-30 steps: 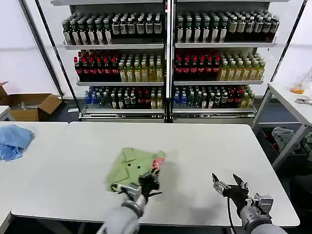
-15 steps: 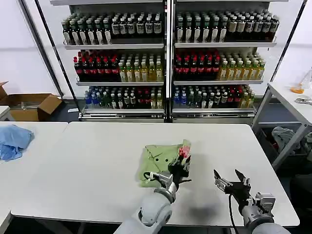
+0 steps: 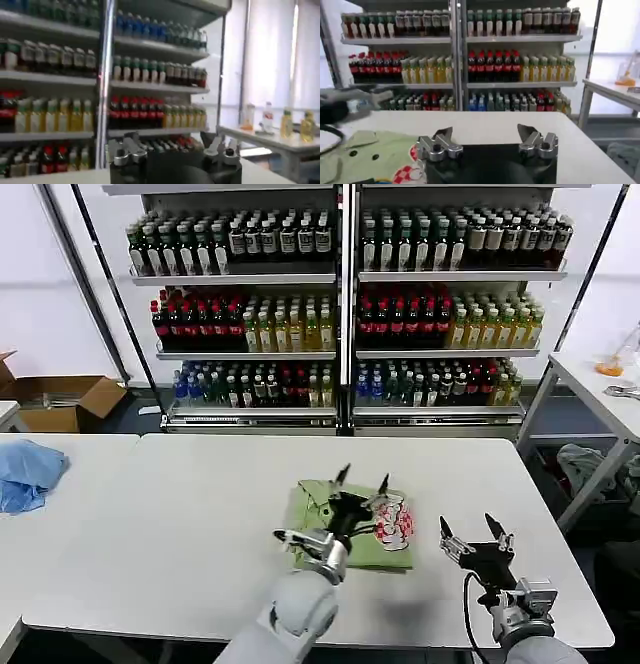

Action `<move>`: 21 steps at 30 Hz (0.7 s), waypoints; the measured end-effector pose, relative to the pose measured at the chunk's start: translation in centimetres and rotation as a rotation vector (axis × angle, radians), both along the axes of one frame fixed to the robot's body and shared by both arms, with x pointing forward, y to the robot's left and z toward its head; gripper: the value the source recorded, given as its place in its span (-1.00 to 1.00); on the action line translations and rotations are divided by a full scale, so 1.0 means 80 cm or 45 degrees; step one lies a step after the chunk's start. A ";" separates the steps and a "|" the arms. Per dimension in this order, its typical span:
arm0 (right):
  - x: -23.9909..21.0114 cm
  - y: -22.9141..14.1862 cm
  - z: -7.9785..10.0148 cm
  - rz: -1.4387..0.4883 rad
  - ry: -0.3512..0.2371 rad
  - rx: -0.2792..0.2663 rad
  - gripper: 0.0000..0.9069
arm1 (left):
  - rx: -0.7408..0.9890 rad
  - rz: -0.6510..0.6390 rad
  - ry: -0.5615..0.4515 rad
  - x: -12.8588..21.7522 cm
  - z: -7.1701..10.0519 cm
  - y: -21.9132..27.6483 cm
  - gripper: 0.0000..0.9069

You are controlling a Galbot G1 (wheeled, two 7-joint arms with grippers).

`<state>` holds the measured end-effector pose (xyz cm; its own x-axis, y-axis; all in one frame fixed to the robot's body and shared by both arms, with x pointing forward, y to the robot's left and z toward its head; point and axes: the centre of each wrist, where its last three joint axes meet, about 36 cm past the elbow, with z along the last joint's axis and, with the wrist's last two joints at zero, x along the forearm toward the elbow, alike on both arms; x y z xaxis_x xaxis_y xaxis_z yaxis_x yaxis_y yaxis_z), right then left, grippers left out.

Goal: Fold and organize the clothes.

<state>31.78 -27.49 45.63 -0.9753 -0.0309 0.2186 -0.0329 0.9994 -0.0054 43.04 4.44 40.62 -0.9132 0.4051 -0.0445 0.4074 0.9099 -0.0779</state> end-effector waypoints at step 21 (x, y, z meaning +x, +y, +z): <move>0.103 0.072 -0.064 -0.021 0.266 0.240 1.00 | 0.095 0.413 -0.030 -0.051 -0.012 0.207 1.00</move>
